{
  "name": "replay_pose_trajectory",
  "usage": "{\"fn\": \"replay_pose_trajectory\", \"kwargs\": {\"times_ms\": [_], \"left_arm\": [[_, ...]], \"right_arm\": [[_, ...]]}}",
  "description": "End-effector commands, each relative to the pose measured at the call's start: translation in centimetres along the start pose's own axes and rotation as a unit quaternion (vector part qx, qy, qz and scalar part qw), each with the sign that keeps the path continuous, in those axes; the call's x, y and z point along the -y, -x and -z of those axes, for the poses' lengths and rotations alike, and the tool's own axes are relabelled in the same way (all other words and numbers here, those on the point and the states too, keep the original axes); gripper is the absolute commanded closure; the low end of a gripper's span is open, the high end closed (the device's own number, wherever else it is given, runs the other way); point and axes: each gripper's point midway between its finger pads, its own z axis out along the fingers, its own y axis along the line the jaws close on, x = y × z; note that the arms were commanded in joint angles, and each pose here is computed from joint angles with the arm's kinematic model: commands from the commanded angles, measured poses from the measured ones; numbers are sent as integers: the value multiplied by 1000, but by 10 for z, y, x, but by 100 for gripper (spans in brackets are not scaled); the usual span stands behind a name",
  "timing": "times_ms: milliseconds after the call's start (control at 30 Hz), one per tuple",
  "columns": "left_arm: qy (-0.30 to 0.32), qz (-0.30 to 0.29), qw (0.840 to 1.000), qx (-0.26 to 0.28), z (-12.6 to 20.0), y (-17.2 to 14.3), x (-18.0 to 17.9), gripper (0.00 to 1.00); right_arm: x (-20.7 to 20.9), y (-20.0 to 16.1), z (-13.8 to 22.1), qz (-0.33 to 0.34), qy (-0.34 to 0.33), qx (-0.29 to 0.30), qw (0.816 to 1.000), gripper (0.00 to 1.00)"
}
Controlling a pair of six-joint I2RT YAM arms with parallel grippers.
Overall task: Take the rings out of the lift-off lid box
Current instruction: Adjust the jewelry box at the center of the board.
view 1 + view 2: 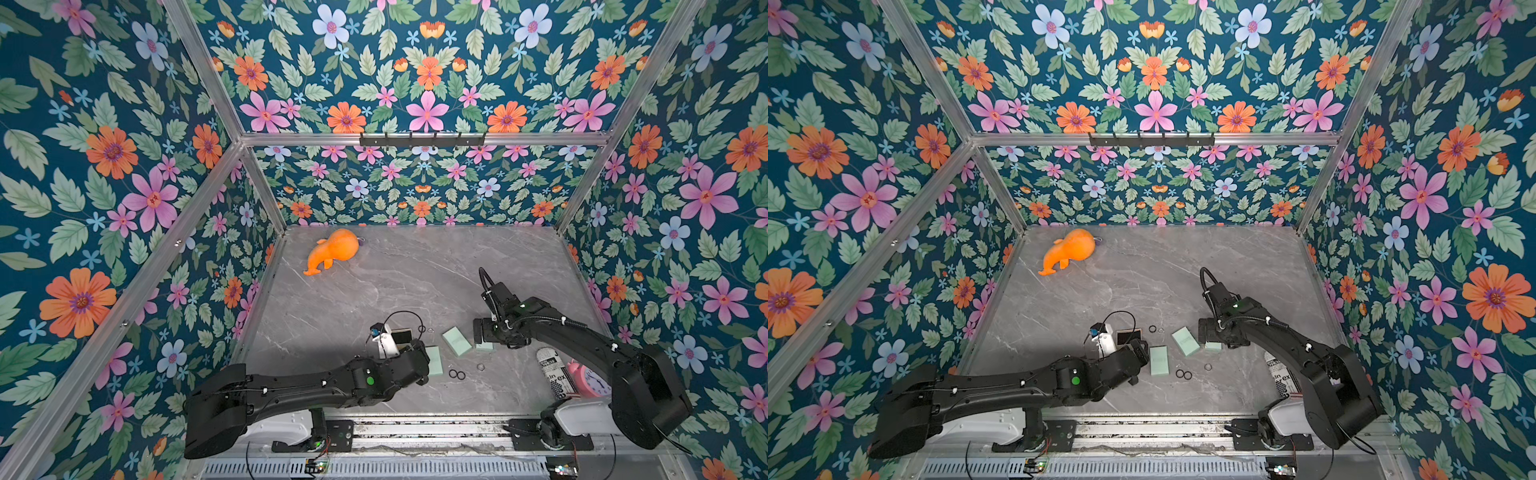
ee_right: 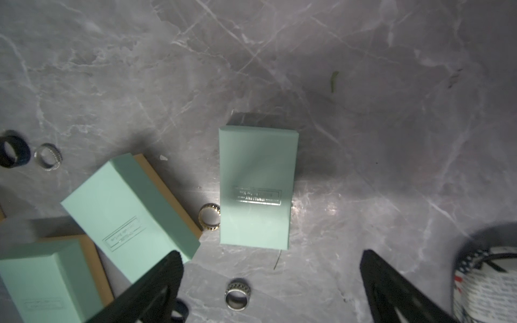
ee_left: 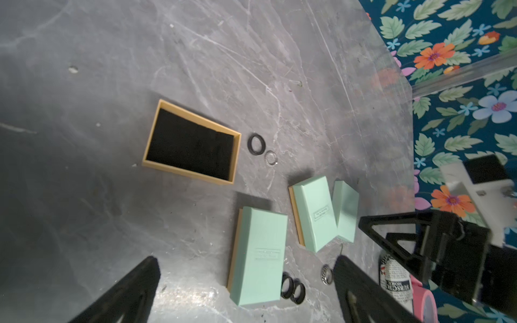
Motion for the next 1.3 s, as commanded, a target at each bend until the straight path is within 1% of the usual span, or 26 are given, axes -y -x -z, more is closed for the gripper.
{"fn": "replay_pose_trajectory", "kwargs": {"times_ms": [0,233,367,533,933,1067,1267], "left_arm": [[0,53,998,30,-4,5,-4,1],[1,73,995,63,-9,13,-16,1],[-3,76,995,69,-13,16,-17,1],[-7,81,994,67,-20,18,-18,1],[-52,99,992,64,-34,27,-7,0],[-50,98,992,58,-38,25,-6,1],[-35,103,993,54,-46,25,-17,1]], "right_arm": [[-2,5,-5,-14,17,5,1000,0],[-2,7,-10,-10,18,4,1000,0],[-4,9,-7,-9,24,14,1000,0],[-3,11,-4,-10,27,28,999,0],[-4,13,-3,-13,36,42,998,0],[-4,11,-6,-13,36,36,999,0],[-8,9,-10,-9,43,26,999,0]]}}
